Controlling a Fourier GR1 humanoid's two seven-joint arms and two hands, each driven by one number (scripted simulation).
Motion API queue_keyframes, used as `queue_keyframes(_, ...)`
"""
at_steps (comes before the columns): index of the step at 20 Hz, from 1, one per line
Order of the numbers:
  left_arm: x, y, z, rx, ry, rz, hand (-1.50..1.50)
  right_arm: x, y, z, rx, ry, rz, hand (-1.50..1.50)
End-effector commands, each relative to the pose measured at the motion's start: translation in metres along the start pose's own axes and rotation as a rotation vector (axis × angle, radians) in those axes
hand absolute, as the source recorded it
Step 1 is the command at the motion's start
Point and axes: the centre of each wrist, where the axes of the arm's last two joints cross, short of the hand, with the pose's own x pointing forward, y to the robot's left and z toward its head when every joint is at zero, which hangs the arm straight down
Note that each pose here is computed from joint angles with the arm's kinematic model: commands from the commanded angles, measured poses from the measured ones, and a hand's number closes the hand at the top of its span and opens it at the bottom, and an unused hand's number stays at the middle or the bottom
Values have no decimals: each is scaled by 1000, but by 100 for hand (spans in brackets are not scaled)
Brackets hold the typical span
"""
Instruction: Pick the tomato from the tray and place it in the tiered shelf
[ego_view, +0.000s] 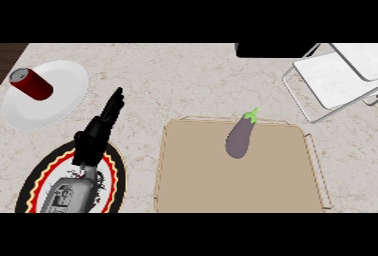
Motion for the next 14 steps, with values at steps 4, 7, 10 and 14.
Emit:
queue_keyframes(4, 10, 6, -10, 23, -9, 7, 0, -8, -7, -2, 3, 75, -145, -150)
queue_keyframes(7, 4, 9, 16, -21, 11, 3, 0, 18, -14, -18, 33, 71, -217, -150)
queue_keyframes(10, 8, 13, -7, -11, 11, 6, 0, 5, -25, -20, 62, 72, -255, -150)
queue_keyframes(14, 11, 2, -1, 15, 3, -8, 0, 14, -48, -30, 51, 61, -326, -150)
